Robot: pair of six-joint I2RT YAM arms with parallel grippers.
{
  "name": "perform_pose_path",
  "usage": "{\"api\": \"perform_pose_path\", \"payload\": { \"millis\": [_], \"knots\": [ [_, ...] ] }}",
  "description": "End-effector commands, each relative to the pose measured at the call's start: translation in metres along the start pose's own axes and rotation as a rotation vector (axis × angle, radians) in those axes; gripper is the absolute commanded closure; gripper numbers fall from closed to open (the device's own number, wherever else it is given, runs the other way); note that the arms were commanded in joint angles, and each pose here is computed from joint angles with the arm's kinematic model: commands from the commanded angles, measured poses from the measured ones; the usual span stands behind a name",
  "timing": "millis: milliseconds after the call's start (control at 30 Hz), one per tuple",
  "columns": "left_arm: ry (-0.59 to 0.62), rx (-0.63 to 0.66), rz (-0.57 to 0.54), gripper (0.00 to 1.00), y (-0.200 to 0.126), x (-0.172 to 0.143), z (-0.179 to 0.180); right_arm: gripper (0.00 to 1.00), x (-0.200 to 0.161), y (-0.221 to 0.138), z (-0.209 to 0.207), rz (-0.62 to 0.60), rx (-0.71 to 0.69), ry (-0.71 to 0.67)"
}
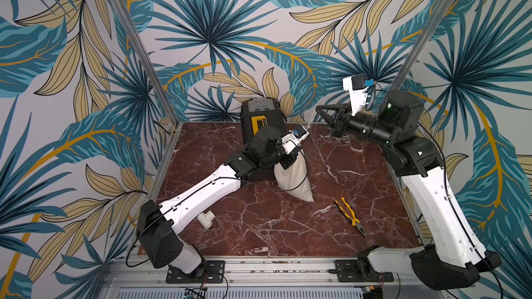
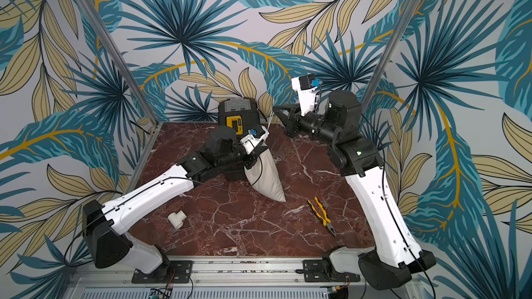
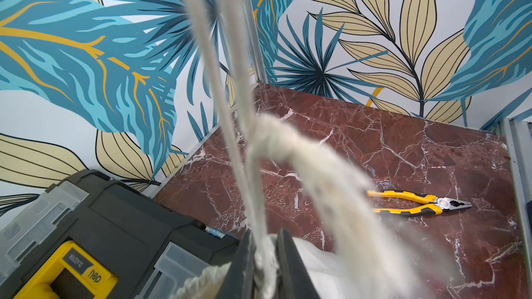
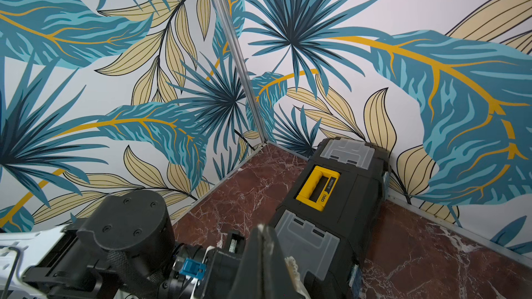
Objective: Close the soil bag
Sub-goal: Frap the soil bag at the center of the board.
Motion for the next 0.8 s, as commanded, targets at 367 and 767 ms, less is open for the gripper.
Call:
{"api": "perform_pose_path", "payload": {
  "millis": [367,767],
  "knots": [
    [-0.032,-0.03,0.216,0.8,-0.001,-0.054,-0.018,1.0,0.061,-0.051,0.049,-0.345,0.08,-0.195],
    [-0.028,-0.013,0.234,0.79,-0.002,-0.057,-0.017,1.0,0.076,-0.067,0.06,-0.431,0.076,-0.244]
  ]
}}
Point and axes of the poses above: each gripper's point midway between its finger pads, its own y axis out along the fingers, its own z axis along the line the jaws close on, x = y × z, the point moved 9 cm from there along -y, back along the fingers, and after that the axes turned 14 degrees about y, right-handed, at the moved point
